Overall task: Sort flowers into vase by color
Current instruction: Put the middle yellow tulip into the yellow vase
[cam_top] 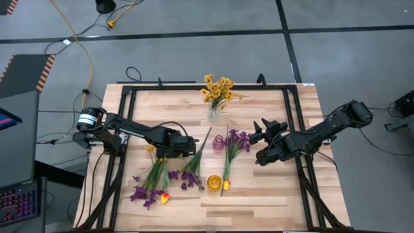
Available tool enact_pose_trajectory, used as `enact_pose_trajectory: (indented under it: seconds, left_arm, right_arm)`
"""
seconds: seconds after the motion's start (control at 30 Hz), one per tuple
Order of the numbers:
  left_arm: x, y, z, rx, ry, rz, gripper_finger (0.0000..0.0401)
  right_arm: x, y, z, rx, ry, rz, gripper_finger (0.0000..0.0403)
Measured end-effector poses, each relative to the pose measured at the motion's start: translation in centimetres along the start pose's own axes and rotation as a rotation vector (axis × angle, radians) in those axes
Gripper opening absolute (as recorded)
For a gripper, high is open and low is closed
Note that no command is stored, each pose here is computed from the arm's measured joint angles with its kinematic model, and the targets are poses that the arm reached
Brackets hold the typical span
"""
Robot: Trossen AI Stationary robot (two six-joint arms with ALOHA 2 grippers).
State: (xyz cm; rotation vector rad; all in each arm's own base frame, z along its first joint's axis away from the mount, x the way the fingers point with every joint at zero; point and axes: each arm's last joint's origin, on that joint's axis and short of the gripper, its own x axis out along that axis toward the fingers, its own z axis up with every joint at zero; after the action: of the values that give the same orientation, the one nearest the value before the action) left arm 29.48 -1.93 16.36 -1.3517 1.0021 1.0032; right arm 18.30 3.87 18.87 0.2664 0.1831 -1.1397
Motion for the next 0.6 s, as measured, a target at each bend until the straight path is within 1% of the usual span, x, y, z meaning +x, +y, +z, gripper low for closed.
enact_pose_trajectory:
  seconds: [0.1,0.13,0.23,0.33,0.6]
  left_arm:
    - [0.56,0.04,0.0,0.013,-0.002,0.016,0.0178]
    - [0.66,-0.15,-0.01,0.017,-0.001,0.0,0.0177]
    - [0.68,-0.12,0.01,0.041,-0.008,0.004,0.0164]
    - [0.66,-0.08,0.04,0.044,-0.016,0.009,0.0132]
    - [0.66,-0.07,0.15,0.069,-0.056,0.009,0.0025]
  right_arm:
    - [0.0,-0.02,0.0,-0.001,0.0,0.0,0.0219]
    - [0.0,-0.03,0.0,-0.003,0.0,-0.001,0.0219]
    - [0.0,-0.03,0.01,-0.003,0.0,-0.001,0.0219]
    - [0.0,-0.03,0.0,-0.004,0.0,-0.001,0.0219]
    - [0.01,-0.03,0.01,-0.004,-0.001,-0.002,0.0219]
